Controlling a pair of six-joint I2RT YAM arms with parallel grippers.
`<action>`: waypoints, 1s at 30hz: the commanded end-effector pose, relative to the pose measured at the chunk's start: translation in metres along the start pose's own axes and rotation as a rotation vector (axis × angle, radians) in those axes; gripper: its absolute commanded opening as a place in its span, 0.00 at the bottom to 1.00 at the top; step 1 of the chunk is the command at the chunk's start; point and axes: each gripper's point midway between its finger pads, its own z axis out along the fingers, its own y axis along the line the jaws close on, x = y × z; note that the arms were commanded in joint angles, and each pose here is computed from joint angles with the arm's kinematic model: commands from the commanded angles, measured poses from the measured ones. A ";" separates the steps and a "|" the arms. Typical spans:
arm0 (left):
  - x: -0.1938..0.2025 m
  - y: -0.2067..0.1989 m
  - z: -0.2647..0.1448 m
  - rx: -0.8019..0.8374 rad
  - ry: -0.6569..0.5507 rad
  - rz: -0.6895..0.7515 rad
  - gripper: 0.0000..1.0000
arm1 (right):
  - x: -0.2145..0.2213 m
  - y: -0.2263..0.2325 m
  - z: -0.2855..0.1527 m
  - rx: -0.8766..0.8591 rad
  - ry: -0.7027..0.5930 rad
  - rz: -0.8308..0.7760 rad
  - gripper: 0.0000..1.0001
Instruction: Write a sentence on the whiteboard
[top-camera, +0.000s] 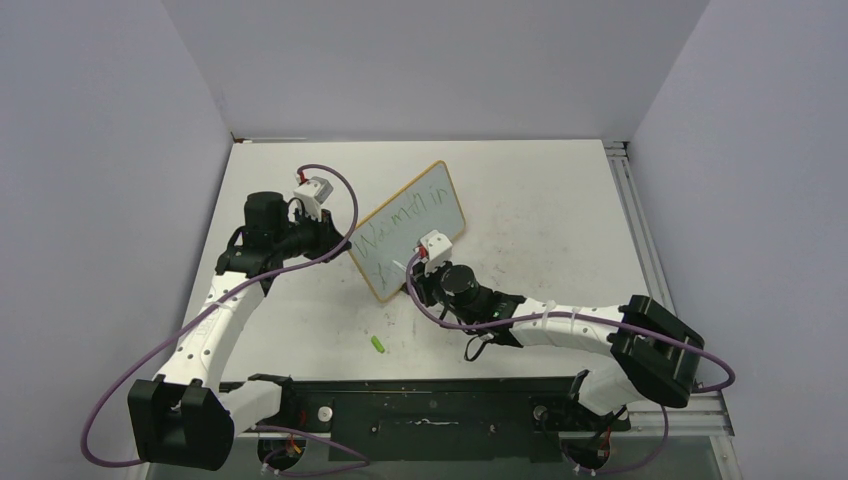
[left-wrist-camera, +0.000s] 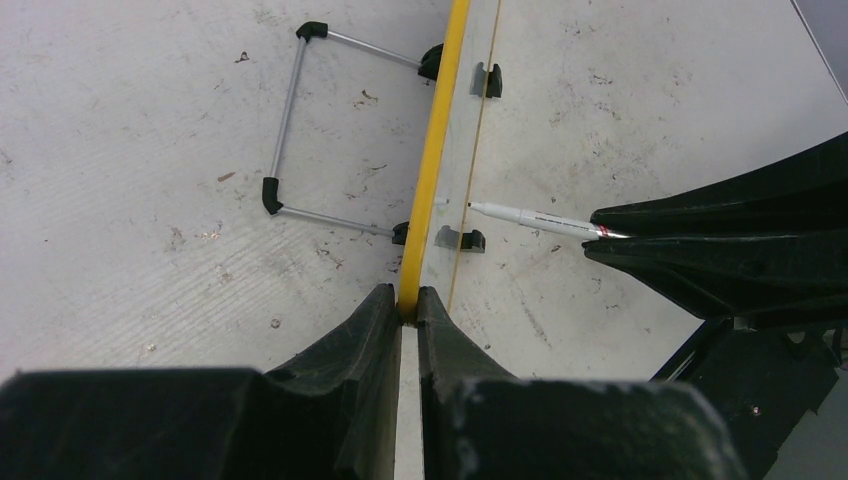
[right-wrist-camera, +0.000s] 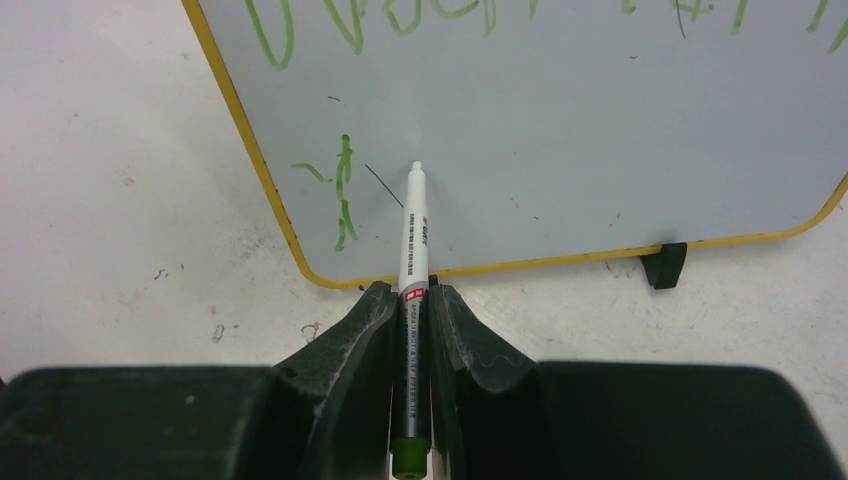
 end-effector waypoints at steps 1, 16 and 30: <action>-0.005 0.001 -0.001 -0.012 -0.001 0.011 0.00 | -0.039 0.014 0.005 -0.053 -0.107 0.019 0.05; -0.004 0.001 -0.001 -0.012 0.000 0.011 0.00 | -0.030 0.021 0.012 -0.090 -0.081 0.005 0.05; -0.004 0.002 -0.001 -0.013 0.000 0.011 0.00 | -0.002 0.018 0.008 -0.082 -0.007 0.002 0.05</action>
